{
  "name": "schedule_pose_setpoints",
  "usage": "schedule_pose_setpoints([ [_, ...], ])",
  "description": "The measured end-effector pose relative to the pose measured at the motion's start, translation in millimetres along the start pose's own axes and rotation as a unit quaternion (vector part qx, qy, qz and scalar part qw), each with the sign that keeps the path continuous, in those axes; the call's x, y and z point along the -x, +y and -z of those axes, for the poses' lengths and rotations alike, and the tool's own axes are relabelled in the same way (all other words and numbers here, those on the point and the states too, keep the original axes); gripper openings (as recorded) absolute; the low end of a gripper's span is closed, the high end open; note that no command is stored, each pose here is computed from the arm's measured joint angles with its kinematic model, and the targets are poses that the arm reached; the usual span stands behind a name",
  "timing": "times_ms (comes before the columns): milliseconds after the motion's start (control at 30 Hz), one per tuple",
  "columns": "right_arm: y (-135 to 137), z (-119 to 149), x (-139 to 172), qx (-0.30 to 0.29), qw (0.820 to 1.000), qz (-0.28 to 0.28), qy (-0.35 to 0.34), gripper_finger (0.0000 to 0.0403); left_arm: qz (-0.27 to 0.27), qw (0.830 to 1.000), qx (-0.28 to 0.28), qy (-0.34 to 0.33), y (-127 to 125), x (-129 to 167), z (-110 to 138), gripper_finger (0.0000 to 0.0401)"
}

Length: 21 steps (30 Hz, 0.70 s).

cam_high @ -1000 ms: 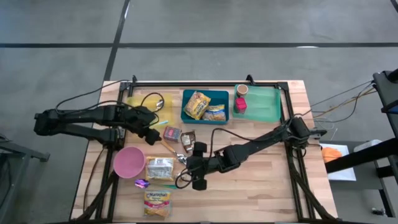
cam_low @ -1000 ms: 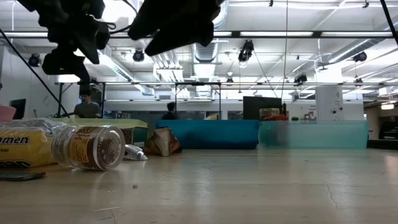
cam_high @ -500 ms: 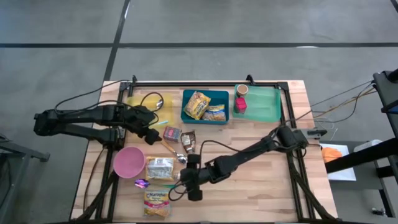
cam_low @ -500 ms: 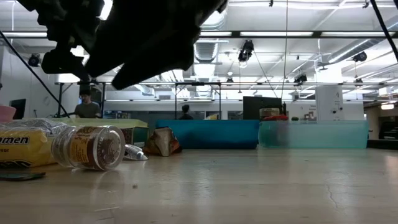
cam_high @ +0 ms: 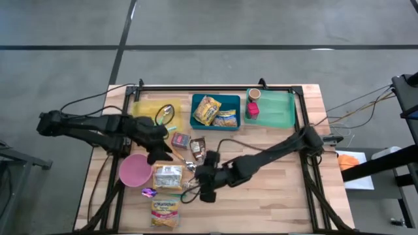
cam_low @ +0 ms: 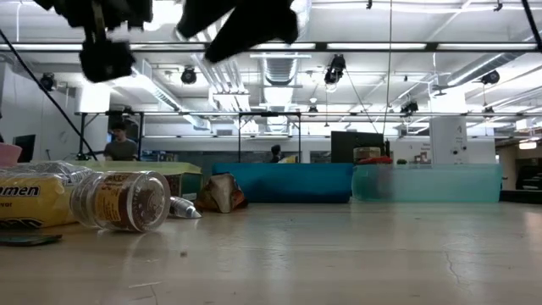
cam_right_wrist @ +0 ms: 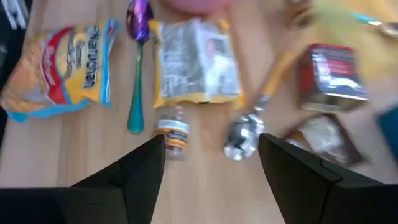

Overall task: Pick & Place Food Item
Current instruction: Put the bottom brown seasoning bottle into the light green bin

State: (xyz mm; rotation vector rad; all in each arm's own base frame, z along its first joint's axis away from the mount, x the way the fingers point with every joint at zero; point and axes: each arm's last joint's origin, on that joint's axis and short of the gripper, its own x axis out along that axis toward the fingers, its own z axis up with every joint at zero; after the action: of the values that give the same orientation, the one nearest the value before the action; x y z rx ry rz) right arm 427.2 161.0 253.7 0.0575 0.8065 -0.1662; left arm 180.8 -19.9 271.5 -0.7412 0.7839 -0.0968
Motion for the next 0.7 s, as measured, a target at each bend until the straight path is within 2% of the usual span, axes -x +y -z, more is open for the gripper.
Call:
schedule_pose_setpoints([
  [100,-13,-5,29,-0.026,1.000,0.015,0.002,0.0256,0.013,0.998,-0.068,-0.001,-17,-10,5,0.0261],
  [167,-21,-6,48,-0.041,0.999,0.026,-0.001,0.0256,0.002,0.993,-0.118,0.011,-26,-19,9,0.0250],
  [400,-49,-7,108,-0.093,0.994,0.040,-0.042,0.0256,-0.057,0.959,-0.272,0.057,-42,-59,19,0.0229],
  [467,-54,-1,118,-0.105,0.992,0.042,-0.048,0.0256,-0.069,0.950,-0.296,0.073,-40,-72,21,0.0229],
  [567,-61,13,129,-0.130,0.990,0.037,-0.049,0.0256,-0.088,0.943,-0.304,0.103,-33,-89,26,0.0229],
  [700,-64,37,134,-0.167,0.985,0.030,-0.042,0.0256,-0.084,0.934,-0.319,0.138,-30,-105,32,0.0229],
])
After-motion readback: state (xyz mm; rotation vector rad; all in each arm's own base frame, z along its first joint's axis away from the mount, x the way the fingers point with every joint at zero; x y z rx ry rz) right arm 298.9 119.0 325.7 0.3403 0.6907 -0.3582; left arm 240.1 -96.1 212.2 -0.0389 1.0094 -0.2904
